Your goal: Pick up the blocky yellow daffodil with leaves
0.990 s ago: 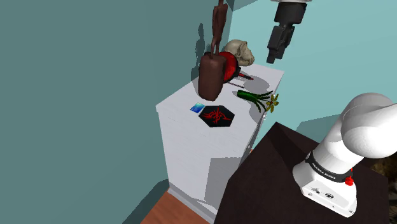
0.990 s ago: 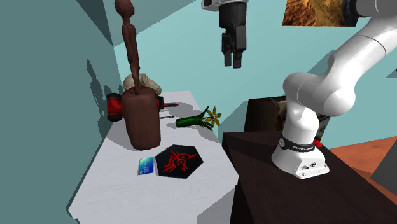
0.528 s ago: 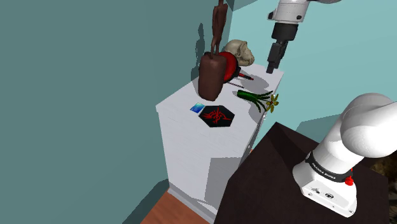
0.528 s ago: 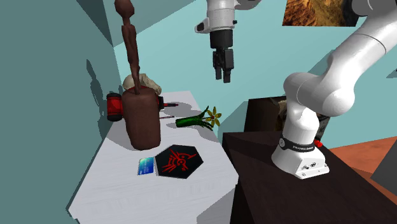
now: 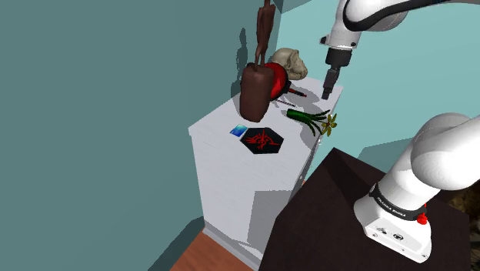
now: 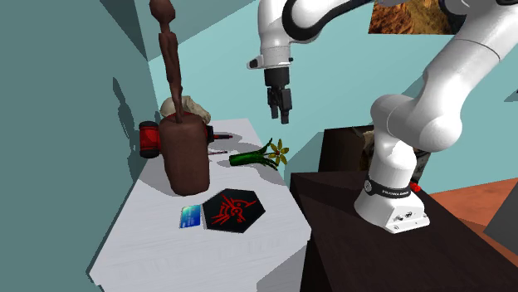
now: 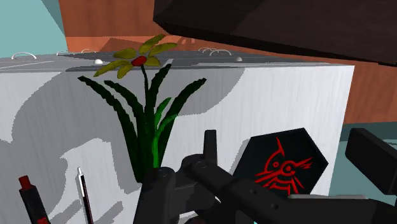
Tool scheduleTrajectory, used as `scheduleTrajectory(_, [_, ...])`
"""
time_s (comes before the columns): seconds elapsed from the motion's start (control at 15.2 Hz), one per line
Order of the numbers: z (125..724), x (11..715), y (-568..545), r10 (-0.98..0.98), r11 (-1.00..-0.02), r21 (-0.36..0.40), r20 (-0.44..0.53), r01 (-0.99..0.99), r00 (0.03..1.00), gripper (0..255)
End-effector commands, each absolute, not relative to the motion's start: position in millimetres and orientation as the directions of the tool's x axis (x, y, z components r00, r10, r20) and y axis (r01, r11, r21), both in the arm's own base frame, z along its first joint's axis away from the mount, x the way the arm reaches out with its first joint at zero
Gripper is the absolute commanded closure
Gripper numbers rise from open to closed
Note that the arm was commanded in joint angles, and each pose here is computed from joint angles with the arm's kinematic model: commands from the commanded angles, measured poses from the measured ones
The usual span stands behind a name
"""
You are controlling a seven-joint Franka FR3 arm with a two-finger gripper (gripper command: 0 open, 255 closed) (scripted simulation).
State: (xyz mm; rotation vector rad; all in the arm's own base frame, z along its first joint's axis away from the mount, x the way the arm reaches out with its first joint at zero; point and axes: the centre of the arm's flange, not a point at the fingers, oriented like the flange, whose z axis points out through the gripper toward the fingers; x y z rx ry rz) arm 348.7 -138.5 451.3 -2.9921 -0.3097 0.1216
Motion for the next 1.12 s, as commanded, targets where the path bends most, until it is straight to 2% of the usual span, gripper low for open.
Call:
scheduleTrajectory(0.0, [433, 355, -159, 0.232, -0.965, -0.14, -0.066, 0.222, 0.97, 0])
scheduleTrajectory(0.73, [333, 395, -258, 0.346, -0.929, -0.16, -0.069, 0.332, 0.936, 0])
scheduleTrajectory(1.06, [305, 398, -263, 0.353, -0.927, -0.161, -0.069, 0.339, 0.933, 0])
